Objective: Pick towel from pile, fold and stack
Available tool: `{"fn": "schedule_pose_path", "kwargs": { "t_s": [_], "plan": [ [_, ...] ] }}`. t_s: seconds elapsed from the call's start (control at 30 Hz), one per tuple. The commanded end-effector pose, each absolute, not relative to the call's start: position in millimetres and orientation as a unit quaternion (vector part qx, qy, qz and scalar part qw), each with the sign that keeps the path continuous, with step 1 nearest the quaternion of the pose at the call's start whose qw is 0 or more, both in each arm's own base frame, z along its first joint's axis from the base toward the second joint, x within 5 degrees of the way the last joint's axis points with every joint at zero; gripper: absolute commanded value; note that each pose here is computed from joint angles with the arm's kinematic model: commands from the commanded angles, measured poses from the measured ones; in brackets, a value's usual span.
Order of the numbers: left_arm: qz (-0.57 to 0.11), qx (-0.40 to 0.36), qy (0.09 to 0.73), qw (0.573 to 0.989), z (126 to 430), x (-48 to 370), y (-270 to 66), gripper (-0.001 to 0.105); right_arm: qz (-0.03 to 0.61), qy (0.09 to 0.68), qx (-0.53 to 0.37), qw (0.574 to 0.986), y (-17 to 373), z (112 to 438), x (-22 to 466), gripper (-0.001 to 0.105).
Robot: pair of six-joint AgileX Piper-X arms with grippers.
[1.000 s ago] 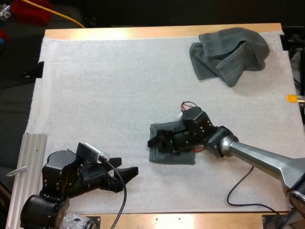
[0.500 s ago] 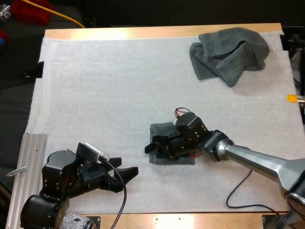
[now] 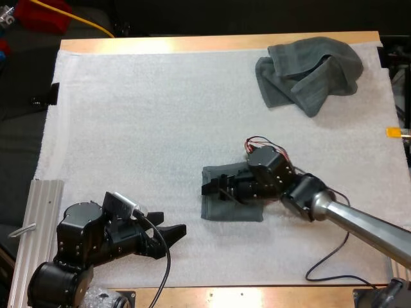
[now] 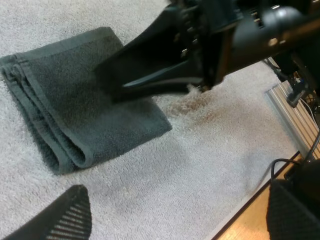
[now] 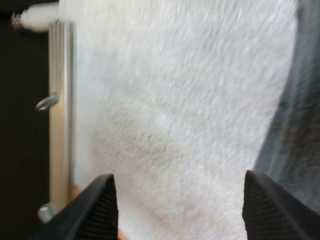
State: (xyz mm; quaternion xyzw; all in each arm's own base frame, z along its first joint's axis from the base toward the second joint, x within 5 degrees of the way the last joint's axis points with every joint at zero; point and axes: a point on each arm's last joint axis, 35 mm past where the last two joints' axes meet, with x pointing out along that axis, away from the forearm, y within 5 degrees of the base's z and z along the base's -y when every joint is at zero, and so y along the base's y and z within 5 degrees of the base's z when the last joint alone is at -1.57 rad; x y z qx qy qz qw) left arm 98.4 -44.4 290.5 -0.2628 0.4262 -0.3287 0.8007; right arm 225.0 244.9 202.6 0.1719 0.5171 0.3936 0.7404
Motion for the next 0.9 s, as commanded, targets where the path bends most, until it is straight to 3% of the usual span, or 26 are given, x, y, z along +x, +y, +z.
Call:
{"fn": "schedule_pose_path", "kwargs": {
  "t_s": [0.0, 0.4, 0.87],
  "plan": [
    [-0.341, -0.259, 0.420, 0.800, 294, 97, -45, 0.070, 0.388, 0.510, 0.156, 0.752, 240, 212, 221, 0.054],
    [-0.345, -0.250, 0.416, 0.803, 294, 97, -45, 0.070, 0.357, 0.489, 0.058, 0.794, 202, 257, 190, 0.054],
    [-0.321, -0.235, 0.411, 0.820, 293, 99, -44, 0.070, 0.366, 0.448, 0.058, 0.814, 168, 303, 158, 0.054]
  ]
}}
